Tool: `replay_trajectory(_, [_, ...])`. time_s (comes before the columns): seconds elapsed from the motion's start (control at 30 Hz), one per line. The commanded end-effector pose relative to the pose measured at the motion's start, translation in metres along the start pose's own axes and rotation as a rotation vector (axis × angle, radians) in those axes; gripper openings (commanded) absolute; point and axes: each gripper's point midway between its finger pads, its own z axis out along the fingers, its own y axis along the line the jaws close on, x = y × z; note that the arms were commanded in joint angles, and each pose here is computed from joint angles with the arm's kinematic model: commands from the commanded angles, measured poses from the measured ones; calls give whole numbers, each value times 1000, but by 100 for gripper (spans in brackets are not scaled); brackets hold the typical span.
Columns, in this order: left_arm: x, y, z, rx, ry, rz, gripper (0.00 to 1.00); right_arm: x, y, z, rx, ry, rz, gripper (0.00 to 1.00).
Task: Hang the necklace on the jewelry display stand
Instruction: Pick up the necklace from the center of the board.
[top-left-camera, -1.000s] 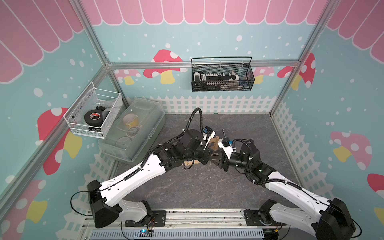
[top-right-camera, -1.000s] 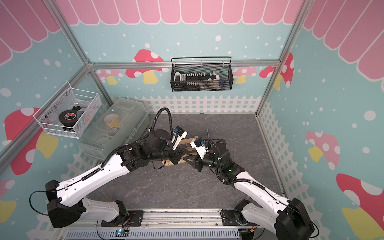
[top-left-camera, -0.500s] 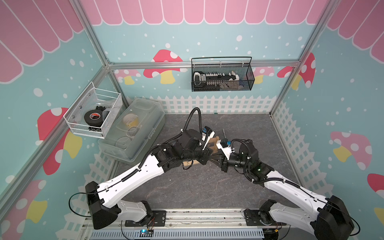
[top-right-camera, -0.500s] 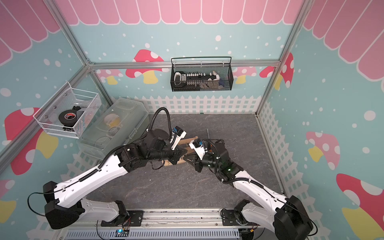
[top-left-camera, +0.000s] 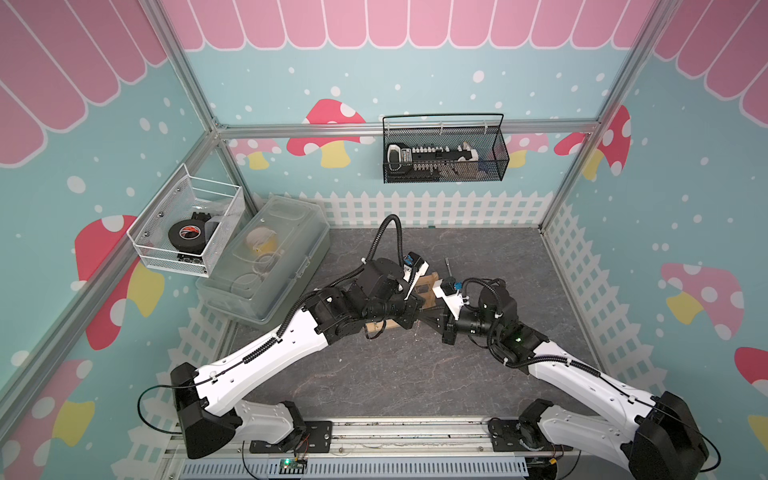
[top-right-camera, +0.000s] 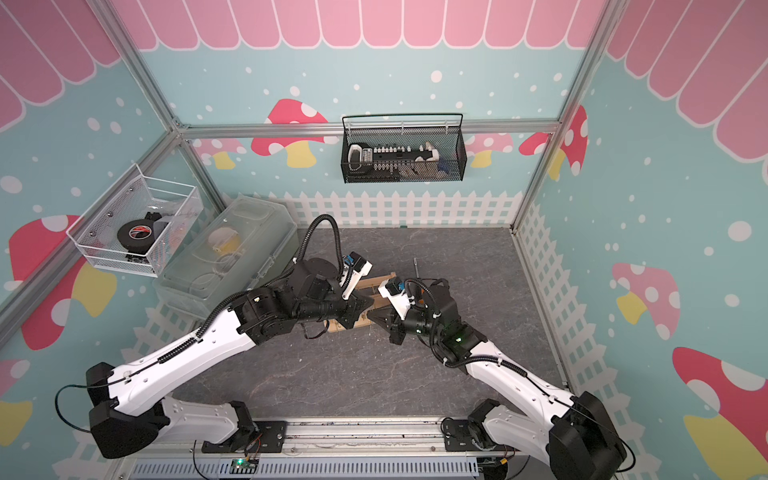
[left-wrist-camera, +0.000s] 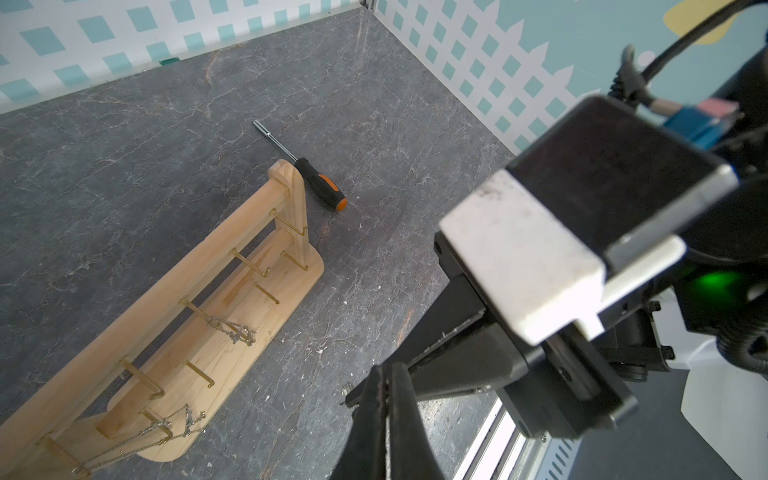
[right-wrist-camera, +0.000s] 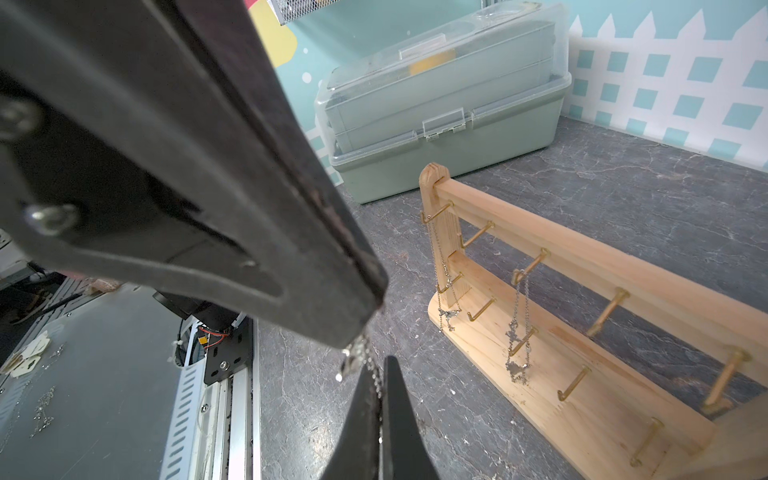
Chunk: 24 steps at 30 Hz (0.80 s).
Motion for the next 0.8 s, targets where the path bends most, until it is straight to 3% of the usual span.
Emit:
replay_trajectory(0.0, [-7,4,-8,-15,-25,16,0,-14,12,-3,-40,-33,-28,0])
replay_trajectory(0.3, [-1,22,8,-46,9,-11,0,-25,24,-7,-96,-34,109,0])
replay_trajectory(0.4, [5,25,16,-55,27,-14,5,-30,27,-10,-89,-22,165,0])
replay_trajectory(0.67, [14,29,10,-64,22,-45,43,-33,16,-10,-27,23,283,0])
replay_trajectory(0.77, [14,35,1,-72,5,-63,46,-33,14,-8,-28,34,306,0])
